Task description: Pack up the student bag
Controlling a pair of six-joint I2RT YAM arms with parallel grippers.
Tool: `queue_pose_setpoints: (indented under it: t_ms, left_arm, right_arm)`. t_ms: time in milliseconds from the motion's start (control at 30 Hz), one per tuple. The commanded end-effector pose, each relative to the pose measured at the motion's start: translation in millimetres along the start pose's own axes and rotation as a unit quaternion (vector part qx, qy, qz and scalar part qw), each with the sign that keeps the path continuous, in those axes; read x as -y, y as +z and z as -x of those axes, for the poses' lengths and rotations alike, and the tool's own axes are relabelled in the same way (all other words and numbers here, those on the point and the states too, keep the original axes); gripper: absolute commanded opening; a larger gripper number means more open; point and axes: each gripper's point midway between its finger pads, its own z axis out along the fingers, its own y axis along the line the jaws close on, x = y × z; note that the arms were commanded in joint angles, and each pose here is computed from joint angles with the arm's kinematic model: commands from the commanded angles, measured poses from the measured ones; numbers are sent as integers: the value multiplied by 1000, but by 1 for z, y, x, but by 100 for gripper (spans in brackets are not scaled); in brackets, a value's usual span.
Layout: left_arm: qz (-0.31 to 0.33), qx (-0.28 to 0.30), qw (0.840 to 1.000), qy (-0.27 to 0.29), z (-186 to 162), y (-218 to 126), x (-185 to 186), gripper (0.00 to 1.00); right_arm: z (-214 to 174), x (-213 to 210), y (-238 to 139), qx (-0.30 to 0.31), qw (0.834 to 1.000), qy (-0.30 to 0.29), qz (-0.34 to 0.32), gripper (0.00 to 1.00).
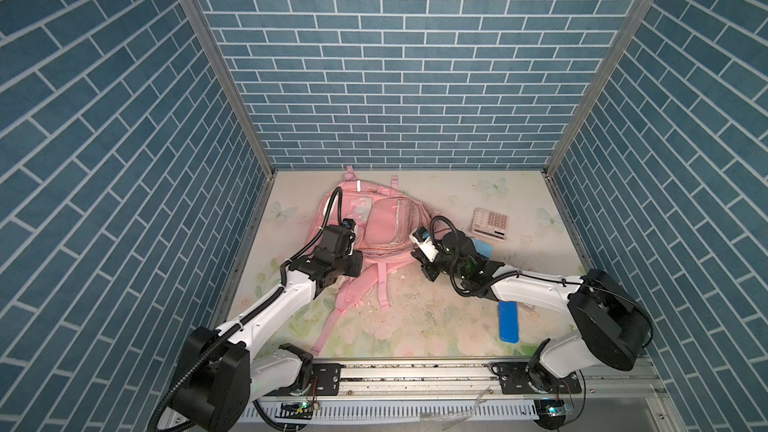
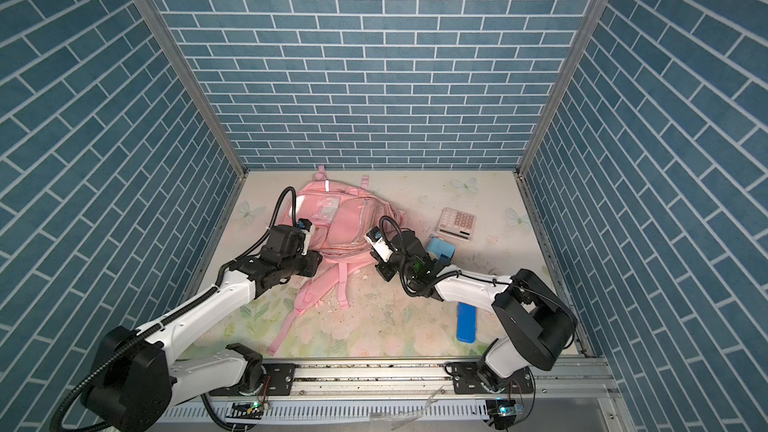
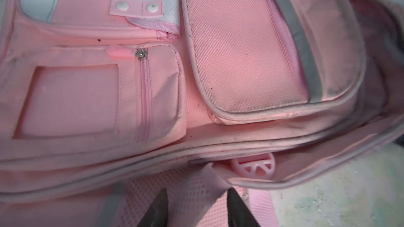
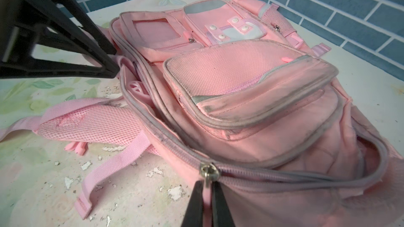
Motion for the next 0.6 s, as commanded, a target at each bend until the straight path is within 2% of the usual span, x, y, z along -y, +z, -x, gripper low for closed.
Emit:
queue_pose_setpoints:
  t_ms: [0, 100, 233, 300, 333, 567]
  left_arm:
    - [-68, 23, 977, -200, 0, -9, 18, 46]
    - [-104, 44, 943, -314, -13, -13, 25, 51]
    - [-121, 87, 898, -413, -11, -24, 26, 58]
    - [-154, 91, 865, -468, -17, -24, 31, 58]
    - [-165, 89, 855, -484, -21, -23, 34, 59]
    - [-181, 91, 819, -537, -34, -23, 59, 61]
  right_arm:
    - [19, -6, 1, 21, 1000, -4, 12, 0]
    - [17, -5, 2, 19, 1000, -4, 12, 0]
    - [17, -7, 1, 21, 1000, -6, 16, 0]
    - [16, -8, 1, 21, 1000, -6, 17, 0]
    - [16, -8, 1, 21, 1000, -6, 18, 0]
    - [12, -14, 5, 14, 999, -14, 30, 0]
